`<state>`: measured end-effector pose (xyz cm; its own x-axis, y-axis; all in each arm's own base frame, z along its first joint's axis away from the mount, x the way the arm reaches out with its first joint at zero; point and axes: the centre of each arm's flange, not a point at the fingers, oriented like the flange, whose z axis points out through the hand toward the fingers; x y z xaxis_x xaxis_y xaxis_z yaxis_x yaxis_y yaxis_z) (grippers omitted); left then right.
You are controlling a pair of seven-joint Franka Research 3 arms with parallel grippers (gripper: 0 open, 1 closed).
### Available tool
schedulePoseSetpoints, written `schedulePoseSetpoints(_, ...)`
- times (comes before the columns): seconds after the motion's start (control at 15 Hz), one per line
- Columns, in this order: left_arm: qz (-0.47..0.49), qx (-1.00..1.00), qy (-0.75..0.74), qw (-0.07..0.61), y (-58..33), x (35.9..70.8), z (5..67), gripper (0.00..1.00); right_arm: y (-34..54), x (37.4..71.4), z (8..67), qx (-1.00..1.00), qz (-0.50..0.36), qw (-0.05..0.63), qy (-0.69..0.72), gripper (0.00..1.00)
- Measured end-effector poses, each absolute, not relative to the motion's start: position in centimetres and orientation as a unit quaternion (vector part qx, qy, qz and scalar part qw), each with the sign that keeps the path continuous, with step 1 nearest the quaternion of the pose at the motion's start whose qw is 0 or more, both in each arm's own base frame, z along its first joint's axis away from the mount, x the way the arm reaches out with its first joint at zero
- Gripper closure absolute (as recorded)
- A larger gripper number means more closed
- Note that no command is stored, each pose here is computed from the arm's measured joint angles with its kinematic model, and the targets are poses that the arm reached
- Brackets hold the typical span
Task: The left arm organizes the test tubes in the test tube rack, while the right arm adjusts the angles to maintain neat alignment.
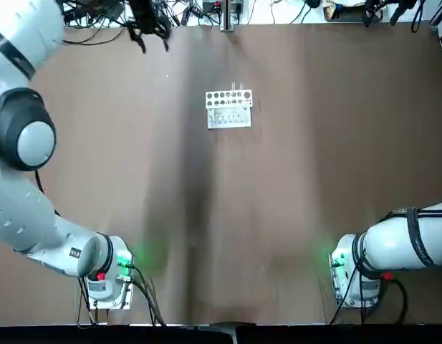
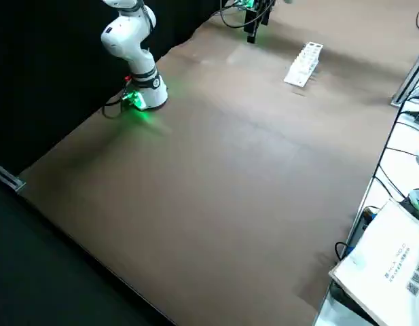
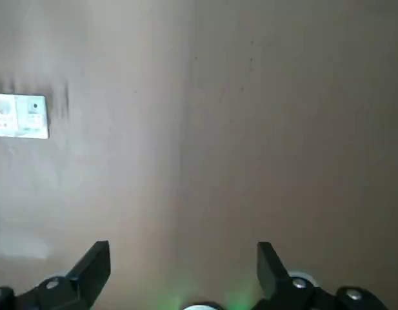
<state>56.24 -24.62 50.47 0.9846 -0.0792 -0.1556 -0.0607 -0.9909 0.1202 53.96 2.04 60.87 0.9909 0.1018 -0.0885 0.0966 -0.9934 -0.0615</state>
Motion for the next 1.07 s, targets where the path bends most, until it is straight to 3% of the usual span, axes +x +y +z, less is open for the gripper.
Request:
schedulePoseSetpoints(0.4, -0.050, 0.996, 0.015, 0.066, -36.9, 53.7, 45.5, 0.00, 2.4, 54.4, 61.2, -0.998, 0.024, 0.029, -0.052, 0.00)
schedulePoseSetpoints(0.8, 0.019, 0.993, 0.102, 0.059, -48.2, 50.9, 36.3, 0.00, 2.7, 54.3, 62.0, -0.998, 0.011, 0.029, -0.055, 0.00)
schedulePoseSetpoints(1.07, 0.019, 0.994, 0.098, 0.049, -50.4, 49.8, 34.5, 0.00, 2.3, 53.9, 62.8, -0.998, 0.004, 0.030, -0.052, 0.00)
